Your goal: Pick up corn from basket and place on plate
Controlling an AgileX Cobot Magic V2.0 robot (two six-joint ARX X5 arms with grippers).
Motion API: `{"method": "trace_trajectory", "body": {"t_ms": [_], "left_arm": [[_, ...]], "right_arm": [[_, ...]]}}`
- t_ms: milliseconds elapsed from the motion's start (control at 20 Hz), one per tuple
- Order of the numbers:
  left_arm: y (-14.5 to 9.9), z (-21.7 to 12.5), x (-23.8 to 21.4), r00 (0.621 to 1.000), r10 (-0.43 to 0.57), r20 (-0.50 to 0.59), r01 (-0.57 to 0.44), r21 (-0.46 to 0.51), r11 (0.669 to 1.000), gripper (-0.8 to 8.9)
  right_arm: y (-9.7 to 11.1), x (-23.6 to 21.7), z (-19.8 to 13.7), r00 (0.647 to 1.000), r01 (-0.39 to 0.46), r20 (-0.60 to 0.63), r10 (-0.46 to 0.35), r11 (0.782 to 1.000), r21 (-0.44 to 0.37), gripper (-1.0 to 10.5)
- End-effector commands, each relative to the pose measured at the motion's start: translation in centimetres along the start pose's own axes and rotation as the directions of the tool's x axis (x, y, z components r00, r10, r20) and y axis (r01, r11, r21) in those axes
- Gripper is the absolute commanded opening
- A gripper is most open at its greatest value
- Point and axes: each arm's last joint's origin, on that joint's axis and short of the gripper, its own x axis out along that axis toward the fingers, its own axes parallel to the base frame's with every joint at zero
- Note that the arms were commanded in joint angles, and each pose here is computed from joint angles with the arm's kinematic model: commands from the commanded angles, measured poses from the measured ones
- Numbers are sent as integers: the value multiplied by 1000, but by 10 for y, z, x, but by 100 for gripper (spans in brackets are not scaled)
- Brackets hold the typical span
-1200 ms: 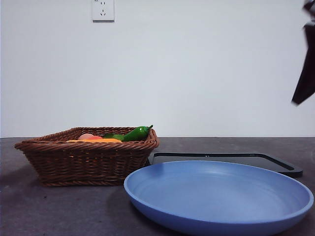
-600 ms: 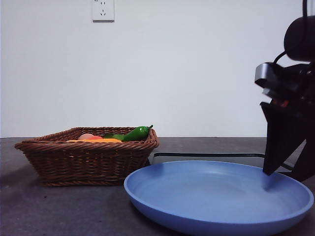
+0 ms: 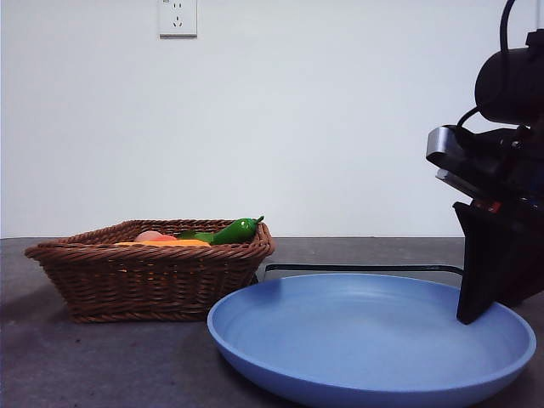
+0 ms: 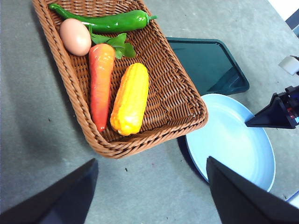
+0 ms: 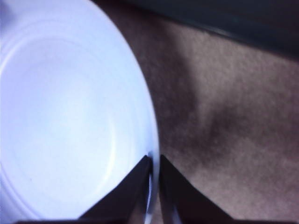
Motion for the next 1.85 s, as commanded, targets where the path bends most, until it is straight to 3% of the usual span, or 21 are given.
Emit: {"method": "trace_trajectory", "body": {"t_ms": [50,500,650,900,1150,1400,1600,1850], "left_arm": [[-2,6,-1,1000,-6,12,6,25,1000,378],[-11,53,19,999,-1,-44,5,87,996,378],[-18,72,43,997,-7,-81,19,150,988,378],[-28,90,99,975,82,-206,-19,293,956,378],[-33,96,162,931,166,-325,-31,382,924,378],[-31,92,216,892,175,-417,15,415,910,378],[-23,84,240,870,222,-441,-9,435,900,378],[-22,77,255,869,216,-446,3,441,898,376]], "right_arm": [[-1,-1,1,1000,12,-3,-12,1000,8,1],[13,-58,-18,996,21,92,-22,1000,16,1],[22,-80,-27,986,18,164,-18,1000,-2,1],[31,-108,-40,970,22,241,-20,1000,-5,1],[36,-135,-38,941,38,336,-35,999,-2,1],[39,-151,-32,922,48,384,-44,999,0,1],[39,-151,-32,922,49,384,-45,999,0,1],[39,-152,-31,920,49,390,-45,999,-2,1]]}}
